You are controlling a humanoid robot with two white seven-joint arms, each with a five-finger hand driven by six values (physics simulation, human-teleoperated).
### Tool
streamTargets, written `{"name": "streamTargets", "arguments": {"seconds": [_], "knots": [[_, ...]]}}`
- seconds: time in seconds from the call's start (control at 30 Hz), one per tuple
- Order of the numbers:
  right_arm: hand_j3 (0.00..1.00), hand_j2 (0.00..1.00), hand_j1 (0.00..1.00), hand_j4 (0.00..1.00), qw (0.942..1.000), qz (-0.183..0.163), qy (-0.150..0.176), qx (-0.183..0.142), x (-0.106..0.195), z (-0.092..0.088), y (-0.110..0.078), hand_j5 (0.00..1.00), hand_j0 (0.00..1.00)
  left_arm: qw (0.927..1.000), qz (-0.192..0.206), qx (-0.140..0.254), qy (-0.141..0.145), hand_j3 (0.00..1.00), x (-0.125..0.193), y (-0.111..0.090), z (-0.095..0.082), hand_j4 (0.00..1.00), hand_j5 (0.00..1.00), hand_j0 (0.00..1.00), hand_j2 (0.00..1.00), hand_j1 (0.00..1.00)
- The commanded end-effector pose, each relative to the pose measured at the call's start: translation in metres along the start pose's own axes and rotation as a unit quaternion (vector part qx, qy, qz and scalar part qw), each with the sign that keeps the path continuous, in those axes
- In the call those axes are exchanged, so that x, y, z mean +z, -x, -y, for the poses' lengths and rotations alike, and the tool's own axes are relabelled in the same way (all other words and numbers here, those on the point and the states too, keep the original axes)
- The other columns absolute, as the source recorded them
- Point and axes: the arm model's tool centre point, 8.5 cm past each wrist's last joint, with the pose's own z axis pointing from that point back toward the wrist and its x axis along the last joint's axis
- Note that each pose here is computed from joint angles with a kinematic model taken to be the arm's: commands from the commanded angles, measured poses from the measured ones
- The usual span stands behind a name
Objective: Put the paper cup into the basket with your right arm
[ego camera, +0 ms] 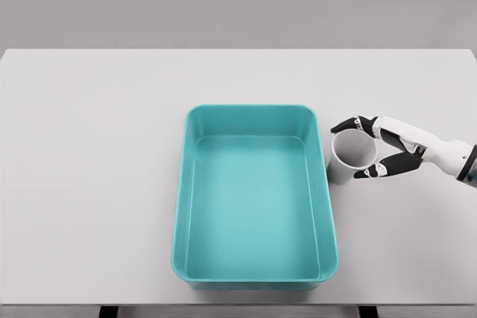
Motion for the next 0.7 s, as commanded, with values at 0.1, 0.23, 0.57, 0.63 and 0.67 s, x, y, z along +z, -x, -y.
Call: {"name": "streamTargets", "arguments": {"seconds": [0.1,0.23,0.57,0.63,0.67], "knots": [[0.72,0.72,0.72,0.72,0.9999,0.006,0.011,0.004,0.003,0.008,-0.005,0.72,0.72,1.0,0.0,-0.001,0.0,1.0,0.0,0.0,0.0,1.0,1.0,1.0,1.0,1.0],[0.72,0.72,0.72,0.72,0.9995,0.011,0.027,0.011,0.009,0.019,-0.011,0.72,0.72,1.0,0.0,0.0,0.0,1.0,0.0,0.0,0.0,1.0,1.0,1.0,1.0,1.0],[0.73,0.73,0.73,0.73,0.9967,0.042,0.057,0.04,0.016,0.04,-0.037,0.73,0.73,1.0,0.0,0.0,0.0,1.0,0.0,0.0,0.0,1.0,1.0,1.0,1.0,1.0],[0.73,0.73,0.73,0.73,0.9959,0.05,0.06,0.046,0.016,0.041,-0.044,0.73,0.73,1.0,0.0,0.0,0.0,1.0,0.0,0.0,0.0,1.0,1.0,1.0,1.0,1.0],[0.73,0.73,0.73,0.73,0.9955,0.056,0.057,0.052,0.015,0.041,-0.049,0.73,0.73,1.0,0.0,0.0,0.0,1.0,0.0,0.0,0.0,1.0,1.0,1.0,1.0,1.0]]}}
